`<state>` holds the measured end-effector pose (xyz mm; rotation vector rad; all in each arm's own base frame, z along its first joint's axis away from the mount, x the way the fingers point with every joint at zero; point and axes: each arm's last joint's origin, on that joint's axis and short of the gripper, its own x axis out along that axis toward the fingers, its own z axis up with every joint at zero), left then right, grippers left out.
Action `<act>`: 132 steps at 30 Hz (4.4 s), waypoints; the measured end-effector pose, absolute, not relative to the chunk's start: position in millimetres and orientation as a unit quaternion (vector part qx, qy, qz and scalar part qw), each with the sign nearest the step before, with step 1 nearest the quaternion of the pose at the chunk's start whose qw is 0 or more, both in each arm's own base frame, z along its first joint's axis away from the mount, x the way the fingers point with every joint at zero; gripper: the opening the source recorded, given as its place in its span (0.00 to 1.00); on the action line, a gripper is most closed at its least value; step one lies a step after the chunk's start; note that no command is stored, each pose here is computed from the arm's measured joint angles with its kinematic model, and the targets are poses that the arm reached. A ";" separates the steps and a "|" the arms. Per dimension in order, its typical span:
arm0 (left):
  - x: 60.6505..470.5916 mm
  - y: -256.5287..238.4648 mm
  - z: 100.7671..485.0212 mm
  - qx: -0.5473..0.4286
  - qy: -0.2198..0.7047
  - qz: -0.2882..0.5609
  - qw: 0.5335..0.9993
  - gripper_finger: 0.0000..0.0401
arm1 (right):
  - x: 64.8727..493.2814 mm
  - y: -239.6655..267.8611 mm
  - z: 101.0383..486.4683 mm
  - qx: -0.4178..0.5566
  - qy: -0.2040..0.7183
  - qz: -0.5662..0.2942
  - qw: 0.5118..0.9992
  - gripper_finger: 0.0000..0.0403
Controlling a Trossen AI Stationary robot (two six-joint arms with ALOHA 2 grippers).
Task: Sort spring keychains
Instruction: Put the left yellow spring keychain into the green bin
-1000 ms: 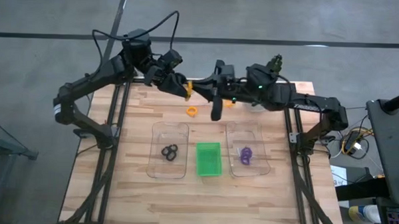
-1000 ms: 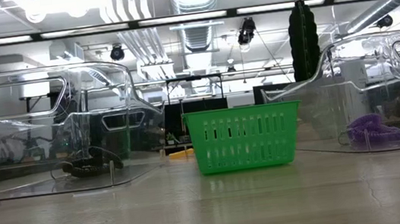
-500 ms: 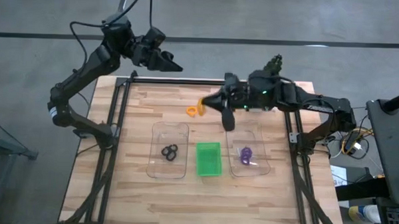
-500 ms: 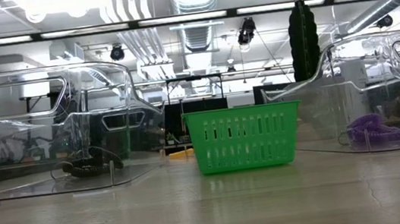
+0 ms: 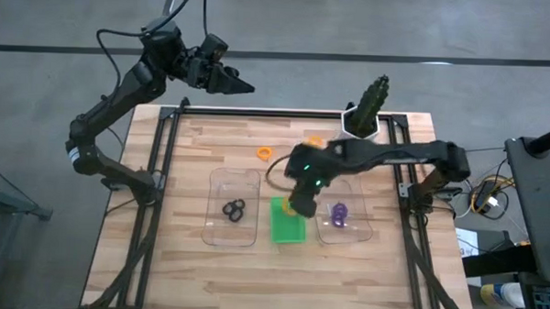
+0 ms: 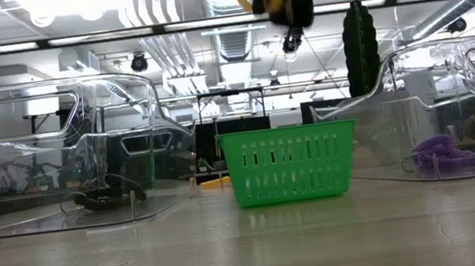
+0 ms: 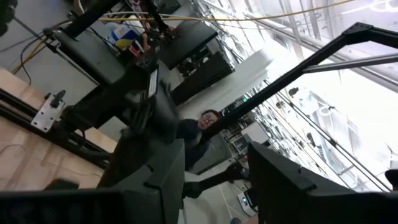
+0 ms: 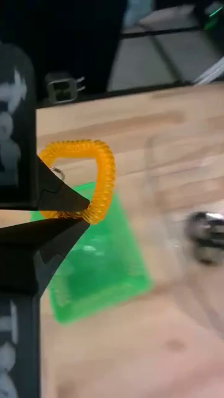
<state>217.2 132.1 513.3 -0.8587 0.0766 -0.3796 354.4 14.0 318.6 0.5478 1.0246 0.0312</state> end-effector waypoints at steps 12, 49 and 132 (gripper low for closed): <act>217.6 133.2 513.3 -0.417 0.028 -0.168 0.893 0.42 | 399.4 20.1 192.6 0.284 0.637 0.044 0.716 0.02; 267.1 181.4 421.1 -0.459 0.195 -0.047 0.866 0.42 | 305.2 -1.8 430.9 0.235 0.394 -0.104 0.883 0.48; 314.0 177.2 391.9 -0.214 0.311 0.243 0.893 0.00 | 265.2 -8.0 479.2 0.203 0.184 -0.271 0.923 0.48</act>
